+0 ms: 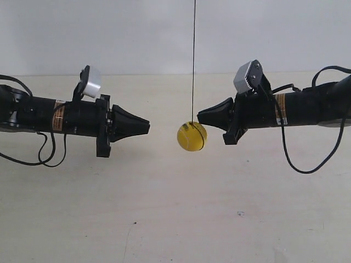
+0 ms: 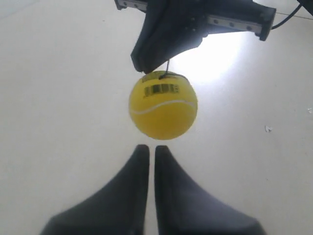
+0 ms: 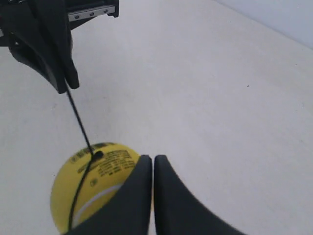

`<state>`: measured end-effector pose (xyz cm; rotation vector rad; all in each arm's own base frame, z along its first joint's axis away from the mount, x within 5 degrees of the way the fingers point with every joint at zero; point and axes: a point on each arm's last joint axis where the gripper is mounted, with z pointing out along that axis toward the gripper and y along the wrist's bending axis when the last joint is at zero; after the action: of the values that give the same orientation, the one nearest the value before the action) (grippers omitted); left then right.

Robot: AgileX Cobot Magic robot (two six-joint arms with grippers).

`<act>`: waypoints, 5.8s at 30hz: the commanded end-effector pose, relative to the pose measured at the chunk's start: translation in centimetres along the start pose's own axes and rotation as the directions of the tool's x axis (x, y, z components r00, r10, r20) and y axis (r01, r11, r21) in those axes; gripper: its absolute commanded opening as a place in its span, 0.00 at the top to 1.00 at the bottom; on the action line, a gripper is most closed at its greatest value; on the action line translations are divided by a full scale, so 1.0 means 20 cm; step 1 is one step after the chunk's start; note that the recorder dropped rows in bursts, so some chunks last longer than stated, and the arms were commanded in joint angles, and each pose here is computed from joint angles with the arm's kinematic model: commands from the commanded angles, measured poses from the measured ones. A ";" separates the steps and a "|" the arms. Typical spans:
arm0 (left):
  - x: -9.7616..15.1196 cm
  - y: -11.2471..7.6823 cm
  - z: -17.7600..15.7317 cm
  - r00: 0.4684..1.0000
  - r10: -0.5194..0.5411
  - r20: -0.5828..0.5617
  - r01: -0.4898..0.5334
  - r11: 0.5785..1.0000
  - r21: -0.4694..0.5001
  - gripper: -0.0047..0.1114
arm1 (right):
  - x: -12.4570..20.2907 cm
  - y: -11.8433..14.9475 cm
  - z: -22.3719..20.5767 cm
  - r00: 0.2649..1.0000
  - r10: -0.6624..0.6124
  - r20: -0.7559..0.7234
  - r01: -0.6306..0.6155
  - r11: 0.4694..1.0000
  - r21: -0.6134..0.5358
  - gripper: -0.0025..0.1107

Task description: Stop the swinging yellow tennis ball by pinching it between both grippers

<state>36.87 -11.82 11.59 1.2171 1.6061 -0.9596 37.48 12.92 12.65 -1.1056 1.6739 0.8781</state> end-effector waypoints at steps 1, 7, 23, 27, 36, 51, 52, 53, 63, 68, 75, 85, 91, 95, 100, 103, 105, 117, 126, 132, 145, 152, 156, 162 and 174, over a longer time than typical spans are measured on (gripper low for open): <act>-0.02 0.00 -0.02 1.000 -0.006 0.026 0.006 1.000 0.015 0.92 | 0.00 -0.01 -0.01 1.000 -0.003 0.005 0.003 1.000 -0.009 0.98; -0.01 -0.01 -0.01 1.000 0.008 0.006 -0.008 0.999 0.039 0.92 | 0.00 0.00 -0.01 1.000 0.003 0.001 -0.003 1.000 -0.009 0.98; 0.02 -0.01 0.01 1.000 -0.015 0.011 0.014 0.999 0.030 0.92 | 0.02 -0.01 -0.01 0.999 0.015 -0.037 -0.015 1.000 -0.001 0.98; 0.02 -0.01 0.01 1.000 -0.015 0.012 0.015 0.999 0.032 0.92 | 0.02 -0.01 -0.01 0.999 0.018 -0.042 -0.017 1.000 0.004 0.98; -0.06 -0.02 -0.02 1.000 0.004 0.029 -0.005 0.999 0.035 0.92 | -0.05 -0.04 -0.04 1.000 0.008 -0.023 -0.006 0.995 0.101 0.98; -0.56 -0.26 -0.25 0.976 0.203 0.073 -0.205 0.979 0.010 0.92 | -0.56 0.16 -0.34 0.994 -0.004 -0.111 0.022 0.988 0.155 0.98; -0.64 -0.30 -0.29 0.970 0.226 0.092 -0.225 0.974 -0.016 0.92 | -0.63 0.21 -0.38 0.997 -0.014 -0.080 0.027 0.987 0.159 0.98; -0.70 -0.33 -0.32 0.964 0.245 0.105 -0.243 0.969 -0.031 0.92 | -0.68 0.24 -0.41 0.998 -0.033 -0.062 0.042 0.987 0.157 0.98; -1.18 -0.71 -0.64 0.905 0.396 0.153 -0.341 0.893 -0.293 0.92 | -1.14 0.63 -0.78 0.962 -0.251 0.110 0.202 0.919 0.338 0.98; -1.37 -0.99 -0.84 0.866 0.467 0.179 -0.327 0.799 -0.504 0.92 | -1.31 0.86 -1.02 0.913 -0.356 0.200 0.203 0.820 0.534 0.98; -1.46 -1.47 -1.14 0.753 0.631 0.188 -0.286 0.571 -0.770 0.92 | -1.43 1.26 -1.37 0.780 -0.560 0.281 0.185 0.634 0.751 0.98; -1.24 -2.07 -1.40 0.553 0.825 0.117 -0.143 0.232 -0.962 0.92 | -1.39 1.75 -1.70 0.564 -0.788 0.247 0.143 0.388 0.910 0.98; -1.05 -2.17 -1.42 0.524 0.843 0.127 -0.060 0.184 -0.981 0.92 | -1.18 2.01 -1.83 0.460 -0.868 0.185 0.065 0.241 0.968 0.98; -1.01 -2.12 -1.37 0.559 0.806 0.192 -0.062 0.272 -0.960 0.92 | -0.97 2.11 -1.87 0.432 -0.889 0.153 -0.022 0.160 0.987 0.98; -0.92 -1.99 -1.30 0.642 0.731 0.231 -0.042 0.334 -0.941 0.92 | -0.85 1.97 -1.80 0.533 -0.835 0.135 -0.067 0.117 0.991 0.98; -0.86 -1.92 -1.26 0.682 0.693 0.233 -0.036 0.350 -0.936 0.92 | -0.81 1.90 -1.71 0.578 -0.806 0.127 -0.006 0.151 0.988 0.98; -0.83 -1.88 -1.23 0.706 0.669 0.232 -0.035 0.360 -0.932 0.92 | -0.78 1.87 -1.67 0.592 -0.791 0.154 0.026 0.210 0.977 0.98; -0.77 -1.82 -1.19 0.742 0.630 0.230 -0.034 0.379 -0.925 0.92 | -0.75 1.86 -1.55 0.601 -0.767 0.223 0.151 0.383 0.912 0.98; -0.77 -1.82 -1.19 0.742 0.630 0.230 -0.036 0.380 -0.924 0.92 | -0.75 1.86 -1.55 0.602 -0.767 0.223 0.147 0.381 0.913 0.98; -0.77 -1.82 -1.19 0.742 0.630 0.230 -0.037 0.382 -0.924 0.92 | -0.75 1.86 -1.55 0.602 -0.767 0.223 0.147 0.381 0.913 0.98; -0.77 -1.82 -1.19 0.742 0.630 0.230 -0.037 0.382 -0.924 0.92 | -0.62 1.67 -1.61 0.626 -0.518 0.583 -0.392 0.438 0.809 0.98; -0.77 -1.82 -1.19 0.742 0.630 0.230 -0.037 0.382 -0.924 0.92 | -0.46 1.54 -1.46 0.780 -0.403 0.478 -0.297 0.434 0.850 0.98; -0.77 -1.82 -1.19 0.742 0.630 0.230 -0.037 0.382 -0.924 0.92 | -0.38 1.49 -1.39 0.841 -0.392 0.372 -0.192 0.427 0.883 0.98; -0.77 -1.82 -1.19 0.742 0.630 0.230 -0.037 0.382 -0.924 0.92 | -0.12 1.37 -1.25 0.924 -0.255 0.284 -0.154 0.432 0.889 0.98; -0.77 -1.82 -1.19 0.742 0.630 0.230 -0.037 0.382 -0.924 0.92 | 0.18 1.30 -1.16 0.975 0.093 0.201 -0.221 0.394 0.892 0.98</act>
<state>-1.12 -2.31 36.29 0.3924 0.9832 -0.0323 5.53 0.54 19.29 -0.1465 1.7165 0.0213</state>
